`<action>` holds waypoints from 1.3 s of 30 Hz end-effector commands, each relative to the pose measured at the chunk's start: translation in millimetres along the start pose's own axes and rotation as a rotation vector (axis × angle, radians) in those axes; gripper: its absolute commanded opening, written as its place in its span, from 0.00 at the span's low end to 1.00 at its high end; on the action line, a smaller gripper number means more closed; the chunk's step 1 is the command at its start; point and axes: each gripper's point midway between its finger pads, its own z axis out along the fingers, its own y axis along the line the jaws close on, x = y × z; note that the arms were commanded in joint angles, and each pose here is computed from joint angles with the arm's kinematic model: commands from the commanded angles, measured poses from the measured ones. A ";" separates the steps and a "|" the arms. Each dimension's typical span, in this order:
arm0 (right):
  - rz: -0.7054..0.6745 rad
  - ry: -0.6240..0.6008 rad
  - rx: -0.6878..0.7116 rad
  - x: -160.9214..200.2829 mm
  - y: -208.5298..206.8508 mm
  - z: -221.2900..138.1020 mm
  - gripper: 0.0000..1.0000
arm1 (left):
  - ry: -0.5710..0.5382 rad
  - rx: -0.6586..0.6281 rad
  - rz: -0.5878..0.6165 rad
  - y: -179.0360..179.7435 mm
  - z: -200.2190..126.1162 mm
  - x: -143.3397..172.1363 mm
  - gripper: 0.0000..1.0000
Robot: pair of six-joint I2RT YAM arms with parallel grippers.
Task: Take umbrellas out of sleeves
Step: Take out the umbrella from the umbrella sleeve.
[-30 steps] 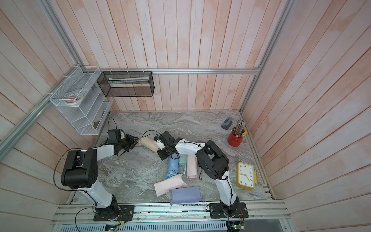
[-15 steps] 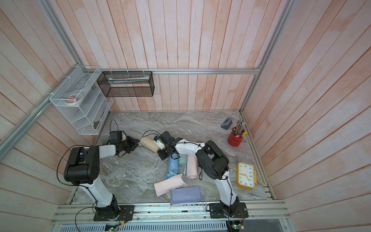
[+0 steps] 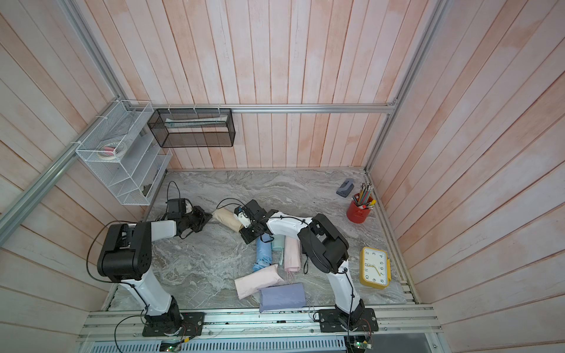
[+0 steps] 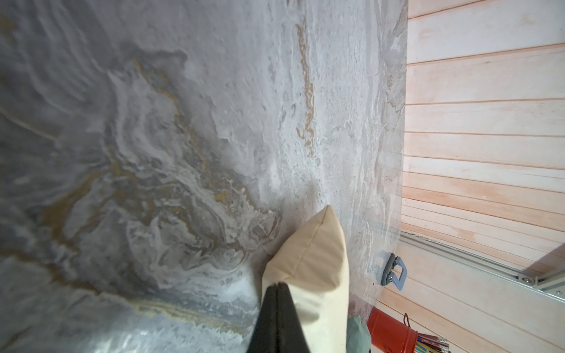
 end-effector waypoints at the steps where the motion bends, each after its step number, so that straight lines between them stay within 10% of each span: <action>1: 0.008 0.011 -0.013 5.3 5.8 1.9 0.00 | -0.012 0.000 0.024 -2.5 0.3 -3.8 0.00; 39: -0.013 0.062 -0.007 48.9 36.7 -0.7 0.00 | -0.058 0.017 0.037 -5.7 -15.2 -28.6 0.00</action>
